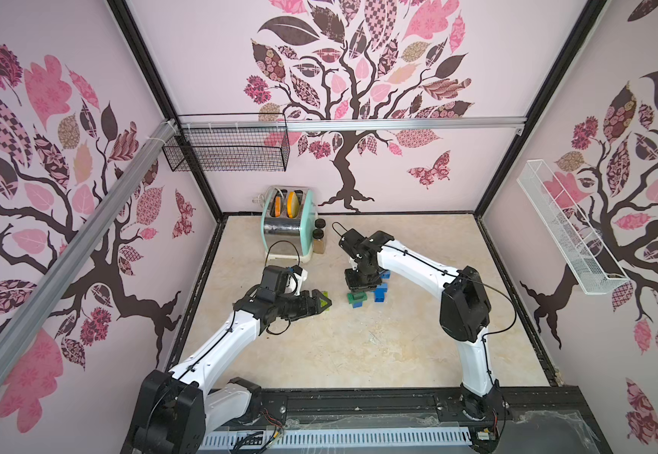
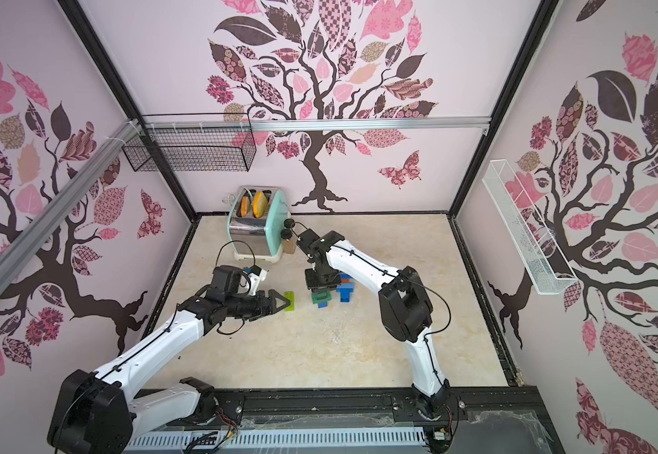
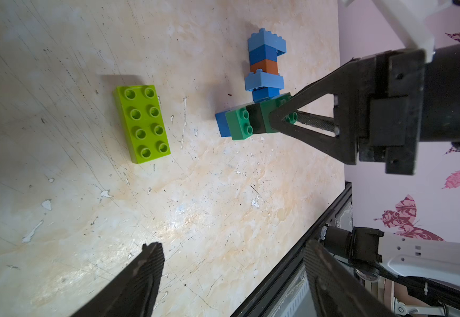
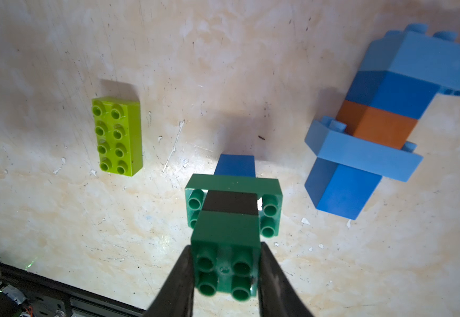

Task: Assemble the letter f with lego
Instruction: Assemble the lego brick with the lego brick.

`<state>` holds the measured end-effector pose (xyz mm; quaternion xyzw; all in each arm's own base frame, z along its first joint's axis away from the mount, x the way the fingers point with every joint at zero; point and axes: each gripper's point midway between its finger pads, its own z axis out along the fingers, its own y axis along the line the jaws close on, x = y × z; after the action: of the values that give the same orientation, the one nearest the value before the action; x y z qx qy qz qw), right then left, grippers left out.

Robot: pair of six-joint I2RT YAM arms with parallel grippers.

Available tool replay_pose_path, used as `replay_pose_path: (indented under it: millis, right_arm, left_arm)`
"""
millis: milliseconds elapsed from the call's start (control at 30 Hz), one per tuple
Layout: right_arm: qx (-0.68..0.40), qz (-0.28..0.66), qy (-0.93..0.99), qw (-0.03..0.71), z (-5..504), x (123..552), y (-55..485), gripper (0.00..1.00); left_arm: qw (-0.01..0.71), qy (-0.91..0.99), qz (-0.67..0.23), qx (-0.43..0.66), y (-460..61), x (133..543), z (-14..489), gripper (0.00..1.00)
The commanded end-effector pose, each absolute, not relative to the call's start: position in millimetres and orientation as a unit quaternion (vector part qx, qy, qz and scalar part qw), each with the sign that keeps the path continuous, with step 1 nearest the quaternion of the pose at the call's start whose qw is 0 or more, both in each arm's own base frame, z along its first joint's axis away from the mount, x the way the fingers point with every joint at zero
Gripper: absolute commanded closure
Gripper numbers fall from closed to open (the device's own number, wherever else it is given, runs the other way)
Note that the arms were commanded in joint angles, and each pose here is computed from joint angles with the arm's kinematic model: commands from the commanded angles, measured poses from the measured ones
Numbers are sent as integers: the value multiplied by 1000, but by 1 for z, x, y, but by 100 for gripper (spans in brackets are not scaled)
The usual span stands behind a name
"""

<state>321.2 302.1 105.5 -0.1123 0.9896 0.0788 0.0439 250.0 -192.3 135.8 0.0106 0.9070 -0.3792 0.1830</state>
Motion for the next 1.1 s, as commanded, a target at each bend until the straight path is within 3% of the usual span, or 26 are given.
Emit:
replay_pose_path:
  millis: [0, 1067]
  right_arm:
    - [-90, 46, 995, 26, 80, 325, 292, 65]
    - [-81, 61, 994, 50, 101, 332, 291, 56]
  left_arm:
    - [200, 903, -380, 23, -194, 256, 146, 16]
    - [193, 906, -375, 21, -194, 257, 141, 16]
